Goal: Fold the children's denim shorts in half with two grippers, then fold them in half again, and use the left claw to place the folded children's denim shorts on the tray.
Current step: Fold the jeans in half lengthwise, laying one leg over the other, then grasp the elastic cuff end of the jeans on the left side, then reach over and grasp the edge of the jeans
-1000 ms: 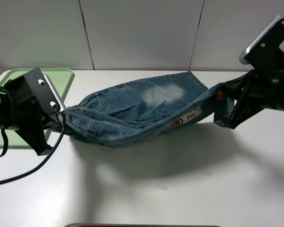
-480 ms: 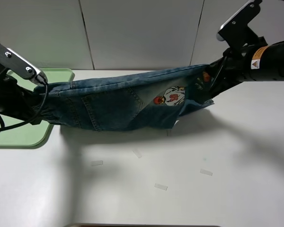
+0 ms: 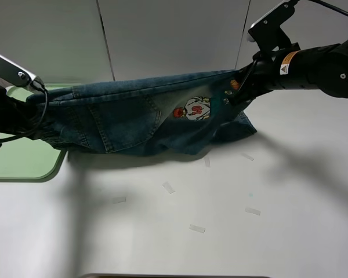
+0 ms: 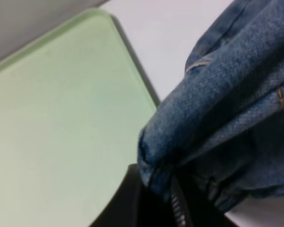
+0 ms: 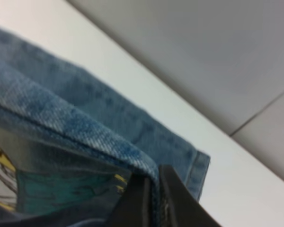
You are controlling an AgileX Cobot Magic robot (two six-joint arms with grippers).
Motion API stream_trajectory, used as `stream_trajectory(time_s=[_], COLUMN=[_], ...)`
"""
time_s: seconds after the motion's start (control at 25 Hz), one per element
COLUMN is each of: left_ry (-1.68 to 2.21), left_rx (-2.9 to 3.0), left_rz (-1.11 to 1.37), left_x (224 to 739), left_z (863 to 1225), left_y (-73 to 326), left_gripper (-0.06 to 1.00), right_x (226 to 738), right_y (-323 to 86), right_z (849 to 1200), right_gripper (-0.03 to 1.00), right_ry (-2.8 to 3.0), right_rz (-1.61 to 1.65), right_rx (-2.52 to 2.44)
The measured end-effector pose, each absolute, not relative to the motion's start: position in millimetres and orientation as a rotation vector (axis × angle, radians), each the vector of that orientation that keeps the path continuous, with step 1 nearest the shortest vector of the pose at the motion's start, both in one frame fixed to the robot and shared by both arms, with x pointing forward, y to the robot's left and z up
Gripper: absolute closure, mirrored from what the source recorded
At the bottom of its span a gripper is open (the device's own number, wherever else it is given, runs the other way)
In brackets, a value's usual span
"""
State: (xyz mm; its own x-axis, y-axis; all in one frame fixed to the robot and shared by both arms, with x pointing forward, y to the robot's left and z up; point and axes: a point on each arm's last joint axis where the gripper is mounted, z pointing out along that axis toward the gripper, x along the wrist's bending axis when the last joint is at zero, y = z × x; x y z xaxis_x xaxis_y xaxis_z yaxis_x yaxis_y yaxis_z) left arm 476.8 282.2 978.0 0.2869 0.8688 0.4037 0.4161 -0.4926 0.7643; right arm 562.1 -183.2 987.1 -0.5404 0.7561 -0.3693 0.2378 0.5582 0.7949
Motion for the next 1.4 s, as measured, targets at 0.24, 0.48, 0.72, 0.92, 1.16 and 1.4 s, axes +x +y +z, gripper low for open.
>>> stream_trajectory(time_s=[0.24, 0.48, 0.72, 0.92, 1.16, 1.4], left_ry=[1.147, 1.121, 1.122, 1.119, 1.111, 1.086], left_rx=[2.065, 2.053, 2.057, 2.074, 1.965, 1.914], left_rz=[1.122, 1.149, 1.146, 1.144, 1.257, 1.310], left_x=[486, 490, 490, 492, 503, 505], left_z=[962, 961, 960, 953, 952, 957], left_y=[282, 281, 281, 281, 285, 286], left_gripper=[0.86, 0.86, 0.86, 0.76, 0.22, 0.16], right_x=[567, 568, 570, 574, 584, 587], right_y=[-196, -199, -199, -200, -201, -202], right_z=[987, 986, 976, 968, 976, 982], right_gripper=[0.99, 0.99, 0.99, 0.89, 0.34, 0.28], right_ry=[2.037, 2.036, 2.062, 2.064, 1.891, 1.801], right_rz=[0.892, 0.883, 0.867, 0.868, 1.027, 1.085], right_rx=[0.833, 0.840, 0.854, 0.871, 0.867, 0.901])
